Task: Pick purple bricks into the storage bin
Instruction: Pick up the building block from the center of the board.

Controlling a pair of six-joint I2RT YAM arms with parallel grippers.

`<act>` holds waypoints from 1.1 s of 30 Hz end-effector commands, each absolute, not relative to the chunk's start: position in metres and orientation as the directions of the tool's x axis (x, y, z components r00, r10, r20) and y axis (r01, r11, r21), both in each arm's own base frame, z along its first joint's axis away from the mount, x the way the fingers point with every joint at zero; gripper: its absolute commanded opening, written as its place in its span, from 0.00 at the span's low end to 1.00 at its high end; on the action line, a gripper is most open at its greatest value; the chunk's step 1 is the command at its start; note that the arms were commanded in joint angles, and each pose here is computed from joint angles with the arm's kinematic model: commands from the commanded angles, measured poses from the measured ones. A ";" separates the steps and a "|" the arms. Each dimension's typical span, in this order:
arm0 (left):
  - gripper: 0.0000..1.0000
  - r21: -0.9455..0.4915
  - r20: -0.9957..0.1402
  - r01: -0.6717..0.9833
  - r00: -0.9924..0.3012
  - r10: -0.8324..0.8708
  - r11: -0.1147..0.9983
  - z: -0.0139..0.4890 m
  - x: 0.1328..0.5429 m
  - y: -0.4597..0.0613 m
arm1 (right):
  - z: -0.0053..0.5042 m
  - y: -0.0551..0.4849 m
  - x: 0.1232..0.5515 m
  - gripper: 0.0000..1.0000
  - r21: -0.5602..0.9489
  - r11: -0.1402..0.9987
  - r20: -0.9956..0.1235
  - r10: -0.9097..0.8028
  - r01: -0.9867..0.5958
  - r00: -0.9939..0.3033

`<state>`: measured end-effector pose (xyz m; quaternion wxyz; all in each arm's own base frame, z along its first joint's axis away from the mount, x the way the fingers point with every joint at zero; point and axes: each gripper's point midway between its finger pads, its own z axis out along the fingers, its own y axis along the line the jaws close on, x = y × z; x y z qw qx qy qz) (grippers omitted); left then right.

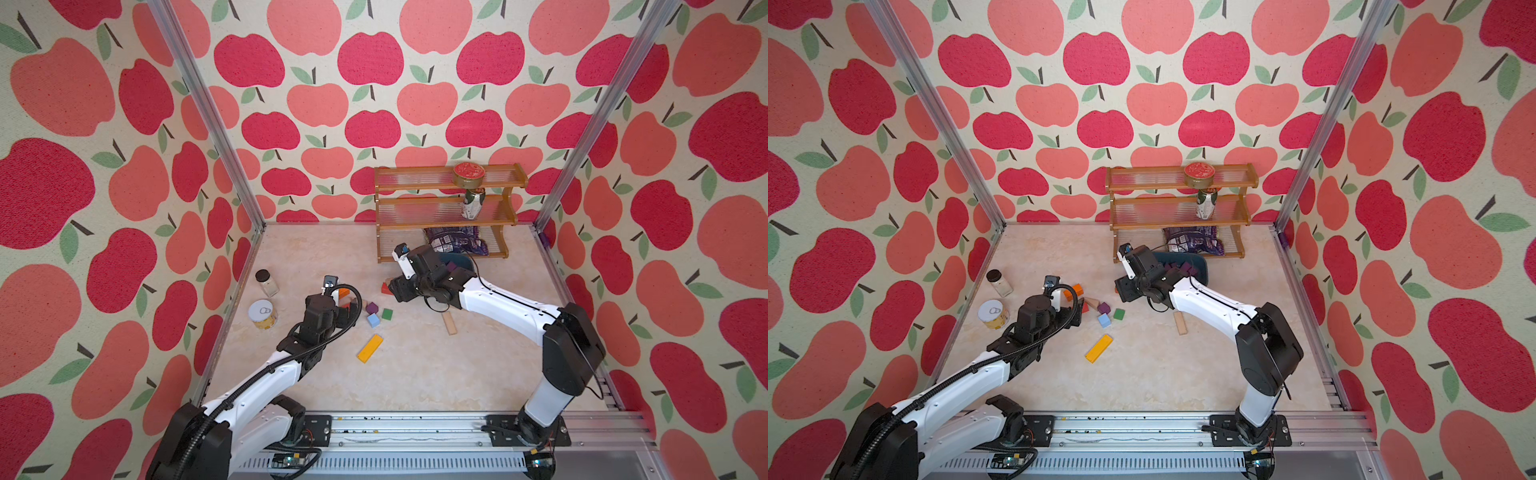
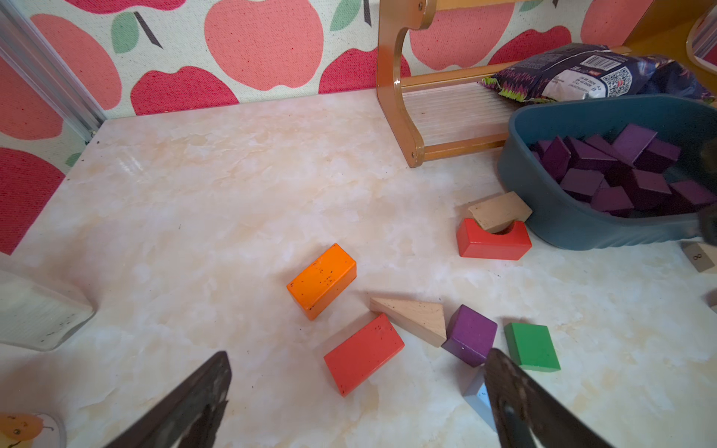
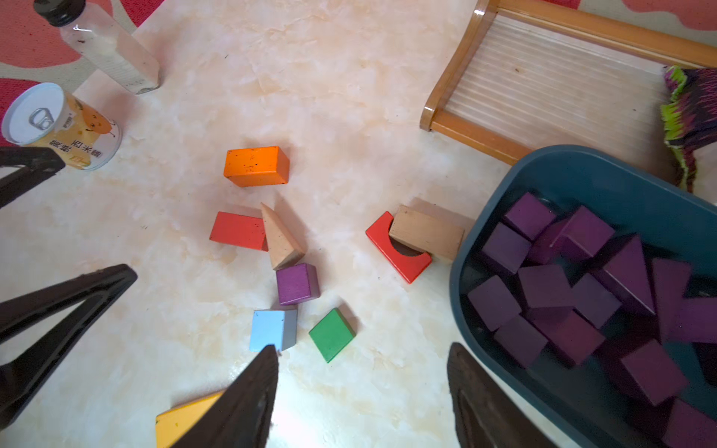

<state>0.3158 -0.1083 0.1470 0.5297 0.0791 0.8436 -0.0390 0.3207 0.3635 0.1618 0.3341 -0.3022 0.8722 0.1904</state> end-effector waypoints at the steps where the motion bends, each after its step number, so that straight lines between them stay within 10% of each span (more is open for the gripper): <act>1: 0.99 -0.003 -0.919 0.162 -0.389 0.061 0.987 0.160 0.315 -0.105 | 0.146 0.377 0.315 0.68 0.154 0.718 -0.675 -0.425 -0.679 -0.603; 33: 0.99 -0.003 -0.920 0.143 -0.389 0.053 0.990 0.158 0.315 -0.101 | 0.064 0.441 0.307 0.53 0.245 0.643 -0.587 -0.497 -0.725 -0.639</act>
